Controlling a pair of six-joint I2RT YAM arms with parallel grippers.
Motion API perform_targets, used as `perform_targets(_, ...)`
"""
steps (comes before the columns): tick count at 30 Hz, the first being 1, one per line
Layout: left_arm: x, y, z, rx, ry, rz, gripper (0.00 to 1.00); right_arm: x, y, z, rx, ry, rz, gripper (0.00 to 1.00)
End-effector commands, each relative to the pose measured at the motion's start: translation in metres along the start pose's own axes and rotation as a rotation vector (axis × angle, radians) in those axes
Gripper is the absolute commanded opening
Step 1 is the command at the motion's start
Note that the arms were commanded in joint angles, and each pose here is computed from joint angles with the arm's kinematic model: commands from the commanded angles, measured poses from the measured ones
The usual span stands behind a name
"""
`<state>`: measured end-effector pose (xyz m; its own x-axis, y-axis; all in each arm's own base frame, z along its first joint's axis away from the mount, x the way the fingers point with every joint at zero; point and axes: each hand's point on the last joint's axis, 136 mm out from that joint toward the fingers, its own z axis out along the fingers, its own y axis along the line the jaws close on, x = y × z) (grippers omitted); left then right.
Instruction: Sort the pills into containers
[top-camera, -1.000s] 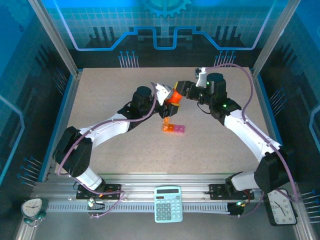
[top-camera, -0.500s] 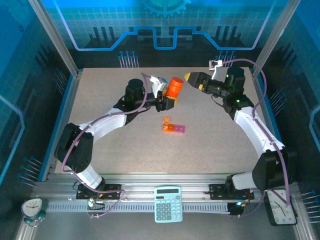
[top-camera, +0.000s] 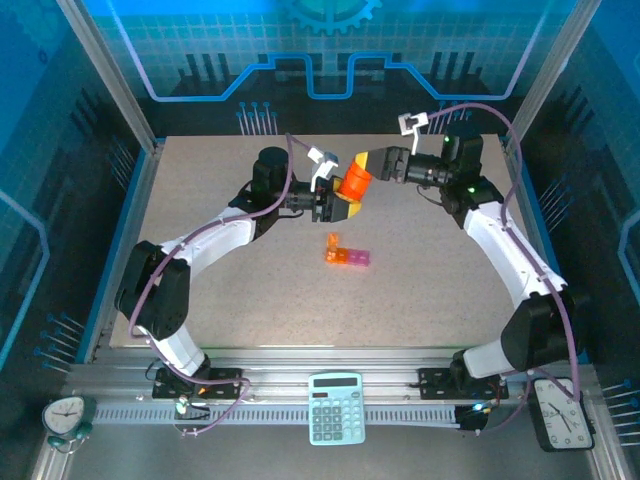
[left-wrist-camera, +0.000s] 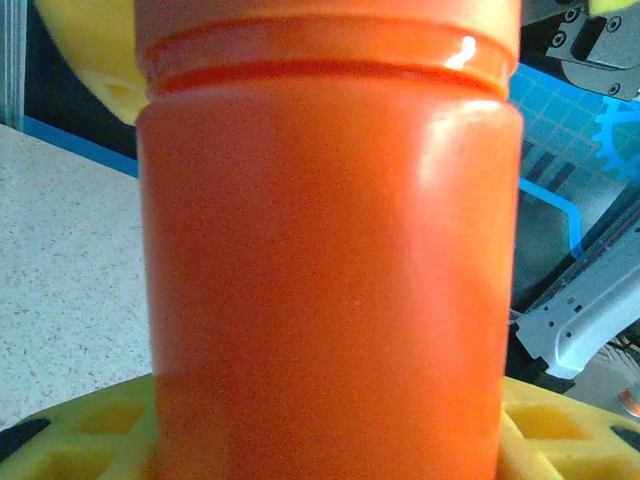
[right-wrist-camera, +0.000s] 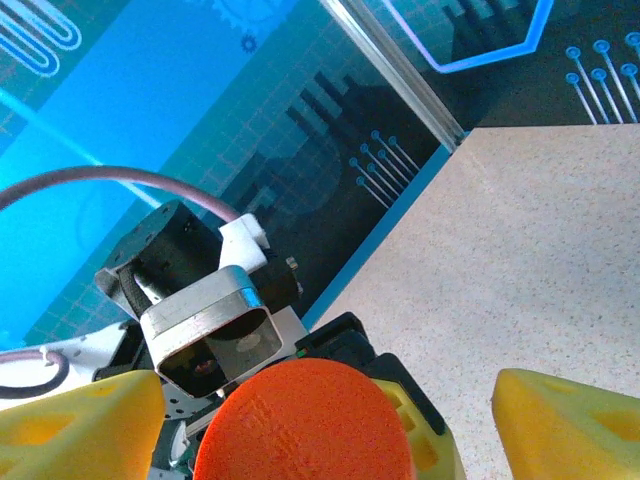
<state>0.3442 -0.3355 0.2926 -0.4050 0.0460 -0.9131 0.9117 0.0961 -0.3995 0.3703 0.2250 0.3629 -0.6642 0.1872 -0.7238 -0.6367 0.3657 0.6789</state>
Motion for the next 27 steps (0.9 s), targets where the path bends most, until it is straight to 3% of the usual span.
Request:
perform_targets(1, -0.012, -0.008, -0.001, 0.043, -0.006, 0.022, 0.08, 0.007, 0.009, 0.007, -0.026, 0.046, -0.027, 0.82)
perform_targets(4, -0.013, -0.008, -0.001, 0.042, -0.006, 0.024, 0.08, 0.012, 0.011, 0.010, -0.030, 0.061, -0.027, 0.73)
perform_targets(8, -0.014, -0.007, -0.002, 0.034, -0.010, 0.029, 0.08, 0.018, 0.012, 0.011, -0.029, 0.073, -0.024, 0.49)
perform_targets(13, -0.021, -0.003, -0.004, -0.017, -0.033, 0.054, 0.07, 0.024, 0.002, 0.014, 0.040, 0.060, 0.008, 0.36)
perform_targets(16, -0.024, 0.002, -0.004, -0.125, -0.052, 0.118, 0.07, 0.027, -0.012, 0.017, 0.139, 0.019, 0.053, 0.33)
perform_targets(20, -0.024, 0.007, -0.005, -0.348, -0.081, 0.301, 0.07, 0.035, -0.031, 0.020, 0.271, -0.048, 0.121, 0.30)
perform_targets(27, -0.024, 0.012, -0.005, -0.482, -0.117, 0.389, 0.08, 0.040, -0.043, 0.027, 0.344, -0.125, 0.200, 0.31)
